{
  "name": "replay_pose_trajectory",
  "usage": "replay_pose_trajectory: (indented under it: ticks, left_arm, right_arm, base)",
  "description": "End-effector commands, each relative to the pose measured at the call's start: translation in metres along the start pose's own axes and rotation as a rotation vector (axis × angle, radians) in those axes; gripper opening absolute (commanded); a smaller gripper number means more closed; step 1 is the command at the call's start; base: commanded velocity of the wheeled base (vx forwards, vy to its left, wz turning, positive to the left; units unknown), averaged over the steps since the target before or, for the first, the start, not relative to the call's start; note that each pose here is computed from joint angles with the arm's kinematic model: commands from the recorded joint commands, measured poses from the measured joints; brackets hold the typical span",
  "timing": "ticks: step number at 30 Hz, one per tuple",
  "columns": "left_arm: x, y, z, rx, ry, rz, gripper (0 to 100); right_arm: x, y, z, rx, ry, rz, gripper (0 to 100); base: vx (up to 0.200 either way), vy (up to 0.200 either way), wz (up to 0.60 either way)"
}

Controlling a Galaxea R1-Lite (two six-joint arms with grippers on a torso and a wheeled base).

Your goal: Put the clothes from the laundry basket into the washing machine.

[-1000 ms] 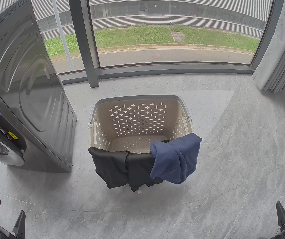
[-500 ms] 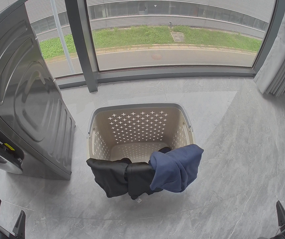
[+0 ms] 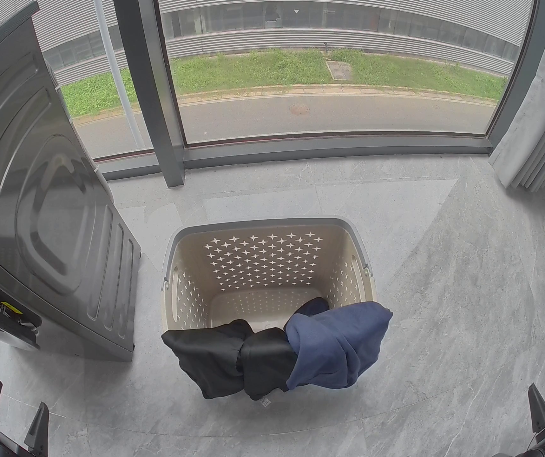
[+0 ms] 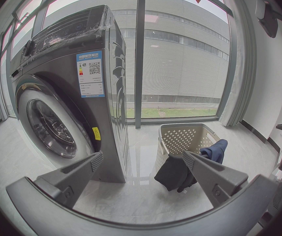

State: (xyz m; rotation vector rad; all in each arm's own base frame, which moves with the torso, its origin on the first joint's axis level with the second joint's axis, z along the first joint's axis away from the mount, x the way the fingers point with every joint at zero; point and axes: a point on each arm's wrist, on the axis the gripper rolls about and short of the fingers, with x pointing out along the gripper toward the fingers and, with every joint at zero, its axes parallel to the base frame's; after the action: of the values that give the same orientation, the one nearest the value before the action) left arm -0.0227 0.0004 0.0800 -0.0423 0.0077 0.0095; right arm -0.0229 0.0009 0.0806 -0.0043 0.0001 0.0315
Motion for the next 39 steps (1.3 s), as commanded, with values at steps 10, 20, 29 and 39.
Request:
replay_pose_trajectory:
  ticks: [10,20,29,39]
  left_arm:
    - [0.0,0.0002,-0.0044,-0.001,0.0,0.0,100]
    - [0.0,0.0002,-0.0044,-0.001,0.0,0.0,100]
    - [0.0,0.0002,-0.0044,-0.001,0.0,0.0,100]
    - [0.0,0.0002,-0.0044,-0.001,0.0,0.0,100]
  right_arm:
    - [0.001,0.0,-0.0045,0.0,0.014,0.001,100]
    - [0.001,0.0,-0.0045,0.0,0.014,0.001,100]
    - [0.001,0.0,-0.0045,0.0,0.014,0.001,100]
    - [0.001,0.0,-0.0045,-0.001,0.014,0.001,100]
  base:
    - [0.14,0.0,0.0]
    - [0.14,0.0,0.0]
    - [0.044,0.0,0.0]
    - [0.1,0.0,0.0]
